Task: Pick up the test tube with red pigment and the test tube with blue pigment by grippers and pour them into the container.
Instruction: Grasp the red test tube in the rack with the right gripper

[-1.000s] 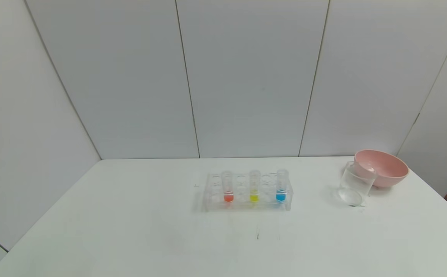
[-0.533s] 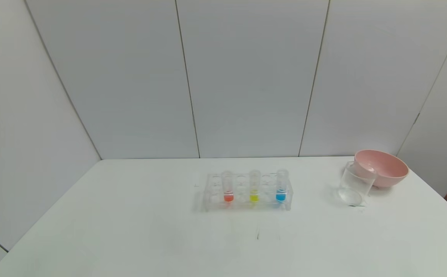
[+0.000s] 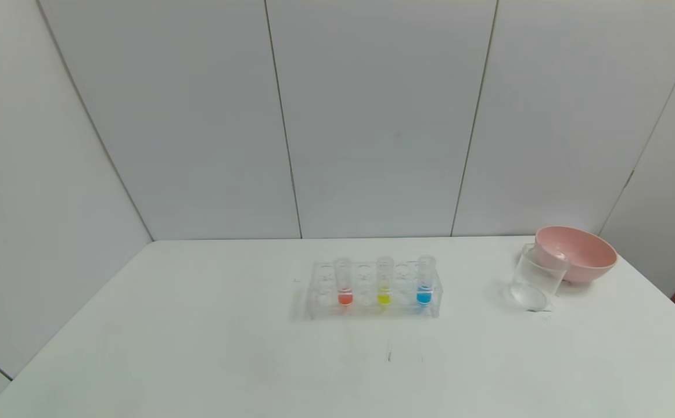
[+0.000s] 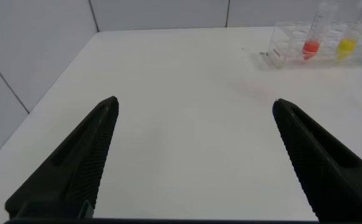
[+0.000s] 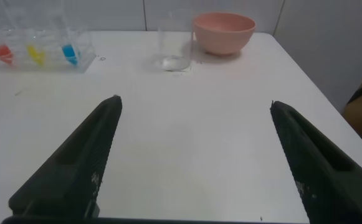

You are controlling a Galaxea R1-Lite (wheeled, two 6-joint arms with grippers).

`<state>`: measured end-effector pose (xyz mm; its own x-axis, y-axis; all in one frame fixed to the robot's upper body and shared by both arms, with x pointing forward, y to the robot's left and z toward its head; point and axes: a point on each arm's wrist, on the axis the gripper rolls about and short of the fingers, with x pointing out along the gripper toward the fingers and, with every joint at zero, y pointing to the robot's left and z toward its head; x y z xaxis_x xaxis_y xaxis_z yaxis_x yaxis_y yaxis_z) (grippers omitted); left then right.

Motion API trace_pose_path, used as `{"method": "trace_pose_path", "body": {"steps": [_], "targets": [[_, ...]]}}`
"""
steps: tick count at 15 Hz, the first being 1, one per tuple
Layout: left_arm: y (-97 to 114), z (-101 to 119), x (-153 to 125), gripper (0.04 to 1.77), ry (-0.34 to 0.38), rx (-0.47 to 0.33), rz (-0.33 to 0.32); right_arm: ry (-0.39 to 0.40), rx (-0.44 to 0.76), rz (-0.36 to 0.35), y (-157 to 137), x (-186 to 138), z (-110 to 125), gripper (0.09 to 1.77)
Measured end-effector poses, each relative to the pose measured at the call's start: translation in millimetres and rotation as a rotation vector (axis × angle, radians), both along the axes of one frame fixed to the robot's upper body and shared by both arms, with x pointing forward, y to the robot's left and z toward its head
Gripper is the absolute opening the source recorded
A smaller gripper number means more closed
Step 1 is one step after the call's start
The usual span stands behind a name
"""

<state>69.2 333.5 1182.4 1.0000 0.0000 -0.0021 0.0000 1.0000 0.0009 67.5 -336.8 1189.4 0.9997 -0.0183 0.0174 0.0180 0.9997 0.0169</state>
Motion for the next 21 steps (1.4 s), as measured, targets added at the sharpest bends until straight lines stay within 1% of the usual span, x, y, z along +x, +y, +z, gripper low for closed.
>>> {"method": "trace_pose_path", "body": {"steps": [3,5,7,9,10,11,13,15,18,20,21], "targets": [[0,0,0,1.76,0.000,0.000,0.000,-0.051,0.016,0.000,0,-4,33,1.71],[0,0,0,1.76,0.000,0.000,0.000,-0.064,0.019,0.003,0,-2,60,1.71],[0,0,0,1.76,-0.001,0.000,0.000,-0.048,0.020,0.006,0,6,83,1.71],[0,0,0,1.76,0.000,0.000,0.000,-0.028,0.020,0.012,0,20,98,1.71],[0,0,0,1.76,0.000,0.000,0.000,-0.025,0.022,0.027,0,30,105,1.71],[0,0,0,1.76,0.000,0.000,0.000,-0.024,0.032,0.058,1,39,111,1.71],[0,0,0,1.76,0.000,0.000,0.000,0.020,0.053,0.144,4,59,116,1.71],[0,0,0,1.76,0.000,0.000,0.000,0.094,0.066,0.206,7,78,115,1.71],[0,0,0,1.76,0.000,0.000,0.000,0.177,0.133,0.325,19,103,117,1.71],[0,0,0,1.76,0.000,0.000,0.000,0.231,0.144,0.375,30,117,117,1.71],[0,0,0,1.76,0.000,0.000,0.000,0.257,0.136,0.377,35,124,116,1.71]]}}
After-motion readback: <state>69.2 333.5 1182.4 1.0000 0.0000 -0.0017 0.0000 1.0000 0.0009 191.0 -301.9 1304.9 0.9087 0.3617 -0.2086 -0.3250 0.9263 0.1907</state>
